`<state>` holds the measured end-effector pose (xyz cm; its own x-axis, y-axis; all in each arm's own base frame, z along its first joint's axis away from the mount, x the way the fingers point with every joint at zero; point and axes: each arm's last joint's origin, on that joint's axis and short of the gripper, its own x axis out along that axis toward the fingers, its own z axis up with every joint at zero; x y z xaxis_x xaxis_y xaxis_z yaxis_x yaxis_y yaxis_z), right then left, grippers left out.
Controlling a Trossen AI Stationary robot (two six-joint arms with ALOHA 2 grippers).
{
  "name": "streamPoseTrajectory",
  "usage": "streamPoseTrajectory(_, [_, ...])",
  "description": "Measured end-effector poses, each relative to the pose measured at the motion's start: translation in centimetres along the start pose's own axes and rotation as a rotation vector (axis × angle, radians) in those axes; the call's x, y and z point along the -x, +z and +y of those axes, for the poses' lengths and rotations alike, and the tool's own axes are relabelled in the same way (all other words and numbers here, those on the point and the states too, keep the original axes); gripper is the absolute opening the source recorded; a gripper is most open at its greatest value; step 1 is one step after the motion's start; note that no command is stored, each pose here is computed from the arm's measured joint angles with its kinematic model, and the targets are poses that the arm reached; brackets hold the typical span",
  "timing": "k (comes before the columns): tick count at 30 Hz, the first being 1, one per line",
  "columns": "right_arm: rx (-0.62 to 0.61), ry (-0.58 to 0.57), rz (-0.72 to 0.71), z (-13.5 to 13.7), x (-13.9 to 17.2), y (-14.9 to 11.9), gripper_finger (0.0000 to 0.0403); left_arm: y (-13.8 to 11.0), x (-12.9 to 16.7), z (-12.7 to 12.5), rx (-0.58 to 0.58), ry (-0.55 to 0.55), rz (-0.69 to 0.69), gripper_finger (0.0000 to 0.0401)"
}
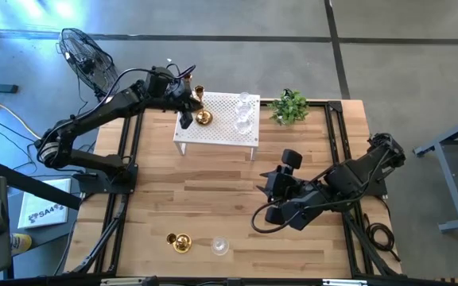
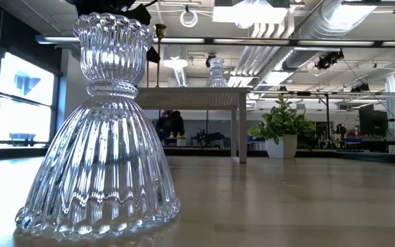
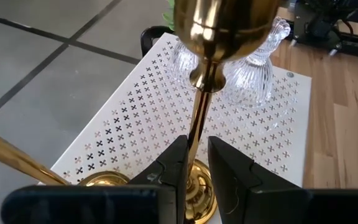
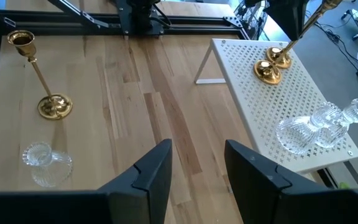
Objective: Pick & Place candle stick holders
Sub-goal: Put the top gold candle holder on the shelf aligned with the other gold candle holder, then put the transparent candle holder on the shelf
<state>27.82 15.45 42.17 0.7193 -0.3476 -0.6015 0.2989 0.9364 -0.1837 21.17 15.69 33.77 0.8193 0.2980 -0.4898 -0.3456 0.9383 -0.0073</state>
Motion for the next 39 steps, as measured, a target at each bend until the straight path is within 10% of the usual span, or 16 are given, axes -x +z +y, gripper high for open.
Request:
streamPoseTrajectory(29, [-0.008,0.016,0.009,0.0,0.0,0.0,0.0140,-0.7,0.3,-0.2,-0.007,-0.008,0.072,0.0061])
streamPoseTrajectory(39, [-0.027,0.025,0.015,0.1,0.0,0.0,0.0140,-2.9,2.7,-1.4,0.087,-0.079,0.299,0.0060])
